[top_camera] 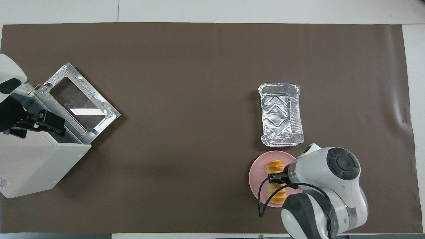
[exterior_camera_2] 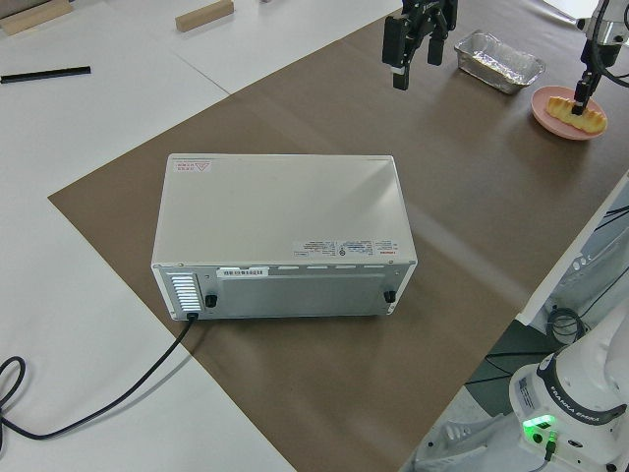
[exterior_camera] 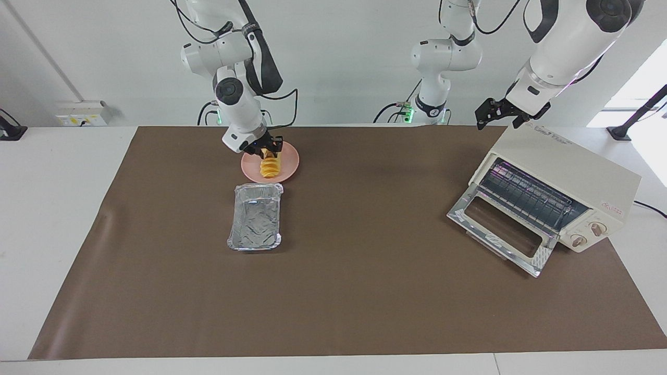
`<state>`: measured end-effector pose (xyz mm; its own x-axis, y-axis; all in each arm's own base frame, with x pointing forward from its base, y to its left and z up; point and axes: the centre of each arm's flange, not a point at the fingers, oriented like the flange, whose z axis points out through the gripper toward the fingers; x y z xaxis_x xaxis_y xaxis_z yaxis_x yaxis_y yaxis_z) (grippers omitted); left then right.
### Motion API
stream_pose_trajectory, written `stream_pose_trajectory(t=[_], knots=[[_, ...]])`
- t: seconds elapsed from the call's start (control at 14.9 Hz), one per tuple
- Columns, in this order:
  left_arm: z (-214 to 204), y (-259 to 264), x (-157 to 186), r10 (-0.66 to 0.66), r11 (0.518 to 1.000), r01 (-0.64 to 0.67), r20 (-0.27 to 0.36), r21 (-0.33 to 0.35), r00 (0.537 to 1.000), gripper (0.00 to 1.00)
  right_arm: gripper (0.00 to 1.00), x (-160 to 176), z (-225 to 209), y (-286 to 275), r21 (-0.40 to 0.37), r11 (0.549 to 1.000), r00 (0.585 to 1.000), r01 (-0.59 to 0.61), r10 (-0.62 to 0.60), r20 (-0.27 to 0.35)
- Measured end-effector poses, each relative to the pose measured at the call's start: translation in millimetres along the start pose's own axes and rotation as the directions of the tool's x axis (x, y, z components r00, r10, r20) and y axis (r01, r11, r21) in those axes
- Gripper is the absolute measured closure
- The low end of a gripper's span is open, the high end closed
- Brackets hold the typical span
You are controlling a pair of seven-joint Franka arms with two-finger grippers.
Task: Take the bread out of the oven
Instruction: 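Open the right gripper and withdraw it from the plate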
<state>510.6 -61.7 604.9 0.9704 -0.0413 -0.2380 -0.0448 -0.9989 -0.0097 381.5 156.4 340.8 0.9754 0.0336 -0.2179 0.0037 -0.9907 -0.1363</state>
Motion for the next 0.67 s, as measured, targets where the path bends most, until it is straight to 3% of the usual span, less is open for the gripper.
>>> stream_pose_trajectory(t=[0.27,0.47,0.67], knots=[[0,0,0,0.000,1.000,0.000,0.000,0.000,1.000,0.00,0.00,28,-92,17,0.043,0.998,0.998,-0.055,0.056,-0.025],[0,0,0,0.000,1.000,0.000,0.000,0.000,1.000,0.00,0.00,32,-152,40,-0.035,0.998,0.994,-0.053,0.050,-0.096],[0,0,0,0.000,1.000,0.000,0.000,0.000,1.000,0.00,0.00,27,-206,42,-0.111,0.994,0.992,-0.021,0.007,-0.126]])
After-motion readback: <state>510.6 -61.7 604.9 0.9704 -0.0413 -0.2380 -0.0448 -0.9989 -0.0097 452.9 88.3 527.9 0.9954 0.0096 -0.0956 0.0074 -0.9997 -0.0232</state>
